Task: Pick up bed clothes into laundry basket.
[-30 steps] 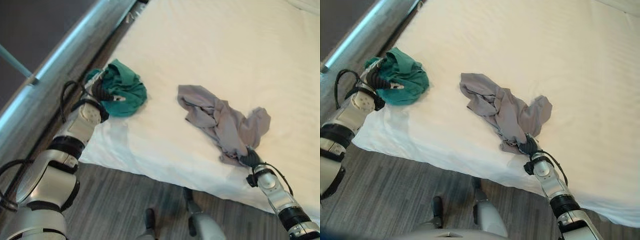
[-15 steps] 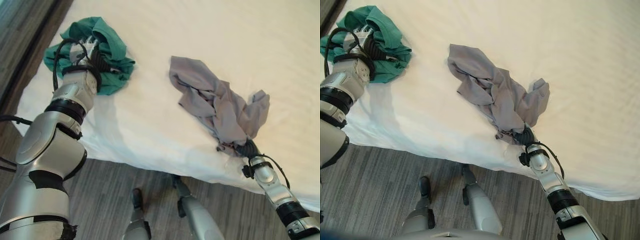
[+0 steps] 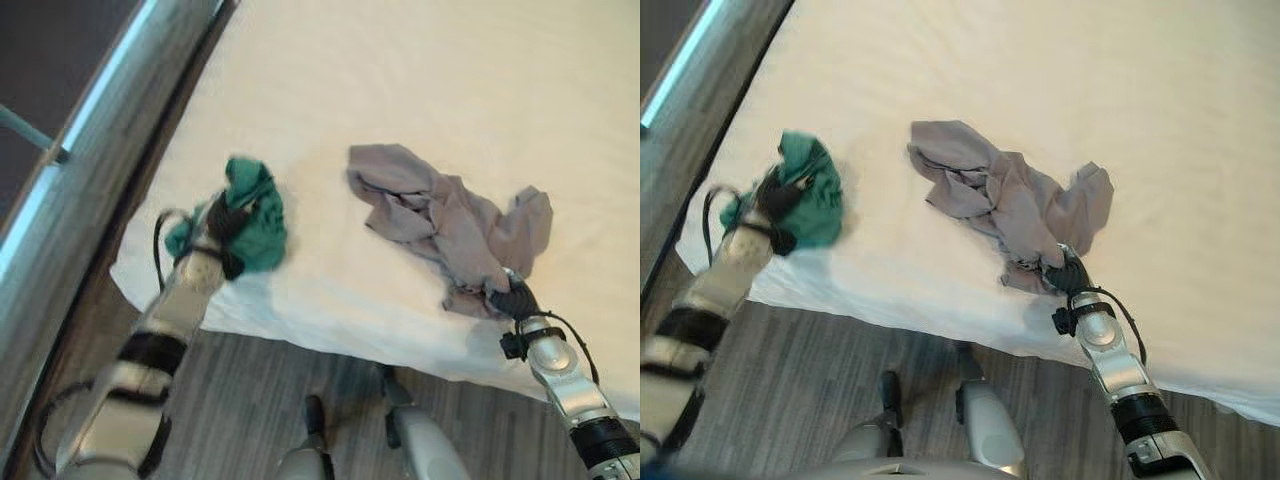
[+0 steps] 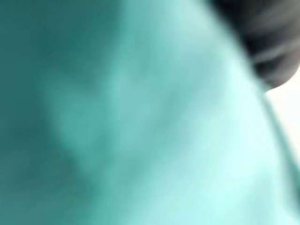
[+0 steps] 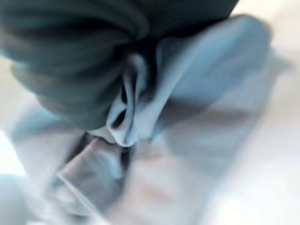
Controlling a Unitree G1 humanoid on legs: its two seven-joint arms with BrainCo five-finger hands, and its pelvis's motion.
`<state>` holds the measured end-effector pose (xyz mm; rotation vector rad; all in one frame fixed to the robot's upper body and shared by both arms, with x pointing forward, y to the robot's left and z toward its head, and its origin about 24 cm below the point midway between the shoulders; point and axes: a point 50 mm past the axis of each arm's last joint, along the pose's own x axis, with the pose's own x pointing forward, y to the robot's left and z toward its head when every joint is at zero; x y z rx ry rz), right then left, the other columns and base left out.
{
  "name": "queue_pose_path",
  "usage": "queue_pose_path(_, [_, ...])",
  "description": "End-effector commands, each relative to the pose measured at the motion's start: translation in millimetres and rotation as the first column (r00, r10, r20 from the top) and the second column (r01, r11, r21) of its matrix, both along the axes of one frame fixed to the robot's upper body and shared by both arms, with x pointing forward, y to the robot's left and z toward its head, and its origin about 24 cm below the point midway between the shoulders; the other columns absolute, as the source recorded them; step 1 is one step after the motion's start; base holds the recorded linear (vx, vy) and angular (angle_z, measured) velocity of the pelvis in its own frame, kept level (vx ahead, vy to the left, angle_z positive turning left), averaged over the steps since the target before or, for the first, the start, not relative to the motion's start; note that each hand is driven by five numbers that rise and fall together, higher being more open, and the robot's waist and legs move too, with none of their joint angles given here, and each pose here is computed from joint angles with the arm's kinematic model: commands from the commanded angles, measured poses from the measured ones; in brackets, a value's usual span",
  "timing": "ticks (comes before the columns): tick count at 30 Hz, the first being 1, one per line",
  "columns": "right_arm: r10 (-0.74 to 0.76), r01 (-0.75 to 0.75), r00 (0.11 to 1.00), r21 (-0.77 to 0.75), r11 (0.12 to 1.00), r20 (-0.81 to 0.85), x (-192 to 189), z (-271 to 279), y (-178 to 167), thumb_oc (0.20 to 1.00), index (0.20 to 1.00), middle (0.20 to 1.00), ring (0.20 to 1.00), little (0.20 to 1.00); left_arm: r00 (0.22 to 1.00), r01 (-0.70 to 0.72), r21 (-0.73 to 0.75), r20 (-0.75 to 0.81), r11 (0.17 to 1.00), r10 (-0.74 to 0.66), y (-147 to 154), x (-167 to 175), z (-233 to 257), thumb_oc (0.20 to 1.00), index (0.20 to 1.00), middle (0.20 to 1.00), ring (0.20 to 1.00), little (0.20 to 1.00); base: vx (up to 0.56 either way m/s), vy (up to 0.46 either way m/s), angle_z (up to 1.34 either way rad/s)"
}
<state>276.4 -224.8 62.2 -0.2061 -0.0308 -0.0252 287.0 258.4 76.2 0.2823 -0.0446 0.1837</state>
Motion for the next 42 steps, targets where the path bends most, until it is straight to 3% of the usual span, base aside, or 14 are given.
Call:
queue_pose_path(1, [0.031,-0.055,0.990,0.168,0.984,0.140,-3.2,21.7,3.7,0.200,0.200,0.200,0.200,0.200,0.966,0.081,-0.095,0.251,0.992,-0.055,-6.9,17.6,53.6,0.200,0.200,0.200,0.200,0.200,0.09,0.003,0.15])
queue_pose_path(7, [0.069,-0.178,0.920,0.255,0.950,0.387,-3.9,83.0,8.7,0.200,0.200,0.200,0.200,0.200,0.908,0.102,-0.216,0.419,0.971,-0.002,-2.0,-10.4,76.1,0.200,0.200,0.200,0.200,0.200,0.05,0.007,0.26])
queue_pose_path(8, [0.116,-0.267,0.884,0.287,0.920,0.452,-9.3,98.9,16.5,0.200,0.200,0.200,0.200,0.200,0.877,0.130,-0.231,0.480,0.964,-0.003,-3.4,-18.7,88.0,0.200,0.200,0.200,0.200,0.200,-0.02,-0.006,0.05])
queue_pose_path(13, [0.149,-0.340,0.864,0.340,0.877,0.481,-17.1,103.7,22.4,0.200,0.200,0.200,0.200,0.200,0.853,0.192,-0.228,0.520,0.954,-0.047,-9.8,-29.4,94.1,0.200,0.200,0.200,0.200,0.200,0.04,-0.002,0.09])
queue_pose_path(16, [0.163,-0.319,0.894,0.336,0.886,0.418,-23.7,89.0,22.3,0.200,0.200,0.200,0.200,0.200,0.861,0.213,-0.229,0.504,0.950,-0.071,-15.4,-38.2,87.4,0.200,0.200,0.200,0.200,0.200,0.04,-0.009,0.09])
queue_pose_path(19, [0.160,-0.300,0.930,0.430,0.851,0.332,-28.8,60.9,29.4,0.200,0.200,0.200,0.200,0.200,0.894,0.229,-0.283,0.439,0.931,-0.087,-23.5,-46.5,65.8,0.200,0.200,0.200,0.200,0.200,-0.01,-0.026,0.08])
queue_pose_path(20, [0.160,-0.276,0.950,0.478,0.834,0.269,-36.4,42.8,30.9,0.200,0.200,0.200,0.200,0.200,0.921,0.196,-0.282,0.380,0.939,-0.078,-20.4,-58.1,50.9,0.200,0.200,0.200,0.200,0.200,-0.04,-0.025,0.01])
queue_pose_path(21, [-0.181,0.140,0.968,0.224,0.964,0.176,-30.5,32.0,-32.1,0.200,0.200,0.200,0.200,0.200,0.975,-0.077,-0.305,0.175,0.949,0.135,0.7,-73.2,3.7,0.200,0.200,0.200,0.200,0.200,0.00,0.000,0.00])
queue_pose_path(29, [-0.242,0.202,0.955,0.219,0.955,0.174,-35.5,30.8,-40.3,0.200,0.200,0.200,0.200,0.200,0.967,-0.147,-0.362,0.145,0.921,0.211,9.7,-76.8,-4.5,0.200,0.200,0.200,0.200,0.200,0.00,0.010,-0.06])
queue_pose_path(32, [-0.331,0.290,0.924,0.211,0.933,0.193,-45.3,34.8,-60.2,0.200,0.200,0.200,0.200,0.200,0.965,-0.137,-0.359,0.161,0.923,0.206,8.8,-74.5,-0.3,0.200,0.200,0.200,0.200,0.200,0.03,-0.087,-0.24])
queue_pose_path(36, [-0.501,0.469,0.840,0.185,0.864,0.209,-73.3,36.3,-97.6,0.200,0.200,0.200,0.200,0.200,0.943,-0.138,-0.288,0.253,0.948,0.215,16.8,-69.3,21.8,0.200,0.200,0.200,0.200,0.200,0.04,-0.089,-0.45])
queue_pose_path(42, [-0.546,0.509,0.796,0.197,0.838,0.262,-78.6,43.9,-104.3,0.200,0.200,0.200,0.200,0.200,0.854,-0.205,-0.220,0.436,0.954,0.284,34.6,-73.1,62.4,0.200,0.200,0.200,0.200,0.200,-0.02,-0.046,-1.71])
